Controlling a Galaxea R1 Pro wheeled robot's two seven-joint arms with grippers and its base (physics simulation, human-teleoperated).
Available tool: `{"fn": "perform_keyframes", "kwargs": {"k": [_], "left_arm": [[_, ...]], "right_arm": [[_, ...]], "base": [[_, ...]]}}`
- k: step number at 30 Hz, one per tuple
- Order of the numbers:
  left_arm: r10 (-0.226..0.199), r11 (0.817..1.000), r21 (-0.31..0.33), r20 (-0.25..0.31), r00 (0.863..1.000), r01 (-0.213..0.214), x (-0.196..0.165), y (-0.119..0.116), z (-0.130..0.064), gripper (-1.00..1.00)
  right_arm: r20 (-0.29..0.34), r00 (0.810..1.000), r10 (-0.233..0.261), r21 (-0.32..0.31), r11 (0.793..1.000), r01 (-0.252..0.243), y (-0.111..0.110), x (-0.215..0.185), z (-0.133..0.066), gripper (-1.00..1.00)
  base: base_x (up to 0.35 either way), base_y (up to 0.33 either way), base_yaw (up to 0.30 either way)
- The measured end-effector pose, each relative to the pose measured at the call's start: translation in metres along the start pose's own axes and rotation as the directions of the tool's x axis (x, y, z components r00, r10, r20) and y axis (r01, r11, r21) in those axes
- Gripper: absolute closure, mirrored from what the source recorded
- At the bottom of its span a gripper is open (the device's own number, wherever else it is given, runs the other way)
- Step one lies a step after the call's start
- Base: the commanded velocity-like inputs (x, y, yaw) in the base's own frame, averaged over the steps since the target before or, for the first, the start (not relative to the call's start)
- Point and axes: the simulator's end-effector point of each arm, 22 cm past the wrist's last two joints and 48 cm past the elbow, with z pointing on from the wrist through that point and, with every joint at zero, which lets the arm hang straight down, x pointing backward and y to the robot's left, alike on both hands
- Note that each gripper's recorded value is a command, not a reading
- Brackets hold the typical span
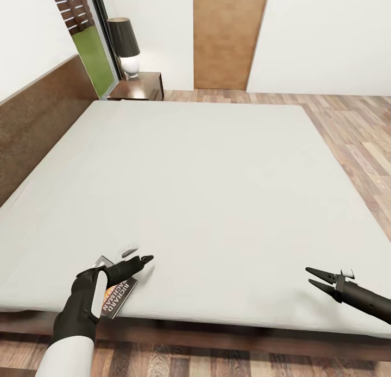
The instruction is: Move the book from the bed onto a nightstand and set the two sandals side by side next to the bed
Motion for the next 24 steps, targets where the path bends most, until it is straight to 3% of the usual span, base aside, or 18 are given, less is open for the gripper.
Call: {"fn": "perform_keyframes", "kwargs": {"k": [24], "left_arm": [[0.005,1.0,0.0,-0.002,1.0,-0.005,0.0006,-0.0014,0.0006,-1.0]], "right_arm": [[0.0,1.0,0.0,0.0,1.0,0.0,0.0001,-0.0001,0.0,-1.0]], "base": [[-0.05,0.0,0.0]]}}
